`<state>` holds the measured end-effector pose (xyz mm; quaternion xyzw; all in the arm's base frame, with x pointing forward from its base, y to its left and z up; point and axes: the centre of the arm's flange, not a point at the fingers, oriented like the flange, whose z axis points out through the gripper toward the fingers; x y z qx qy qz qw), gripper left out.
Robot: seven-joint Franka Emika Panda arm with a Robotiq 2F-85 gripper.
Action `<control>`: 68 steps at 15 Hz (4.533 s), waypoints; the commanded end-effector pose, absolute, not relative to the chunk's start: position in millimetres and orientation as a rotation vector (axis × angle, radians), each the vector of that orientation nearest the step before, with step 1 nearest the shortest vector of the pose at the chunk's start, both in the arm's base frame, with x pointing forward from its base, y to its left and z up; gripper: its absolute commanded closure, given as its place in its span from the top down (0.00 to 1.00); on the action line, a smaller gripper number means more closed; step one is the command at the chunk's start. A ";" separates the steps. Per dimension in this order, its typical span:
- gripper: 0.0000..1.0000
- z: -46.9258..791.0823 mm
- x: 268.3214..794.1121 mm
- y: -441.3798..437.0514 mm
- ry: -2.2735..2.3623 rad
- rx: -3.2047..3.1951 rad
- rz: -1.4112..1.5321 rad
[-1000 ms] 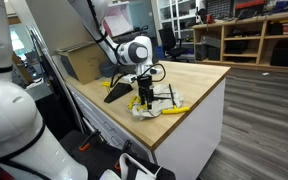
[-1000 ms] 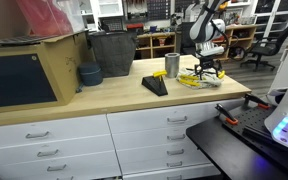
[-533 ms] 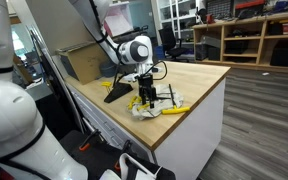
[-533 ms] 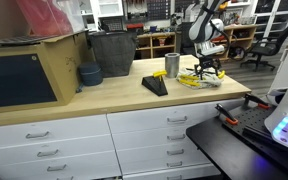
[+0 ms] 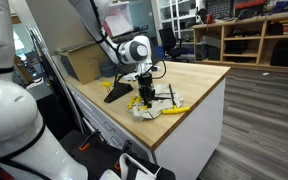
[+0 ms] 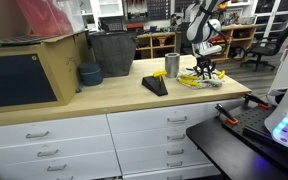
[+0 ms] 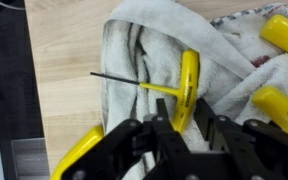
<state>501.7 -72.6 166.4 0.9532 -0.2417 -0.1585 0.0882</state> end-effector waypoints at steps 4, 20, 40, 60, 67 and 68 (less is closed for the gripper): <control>0.04 177.7 499.2 -79.0 -0.699 2.859 -0.475; 0.04 306.4 508.5 -89.3 -1.227 2.920 -0.233; 0.04 165.5 448.3 -2.1 -1.035 2.640 -0.553; 0.69 176.3 466.3 38.9 -1.157 2.698 -0.230; 1.00 193.1 458.1 36.8 -1.092 2.773 -0.306; 1.00 196.9 456.7 37.8 -1.064 2.802 -0.309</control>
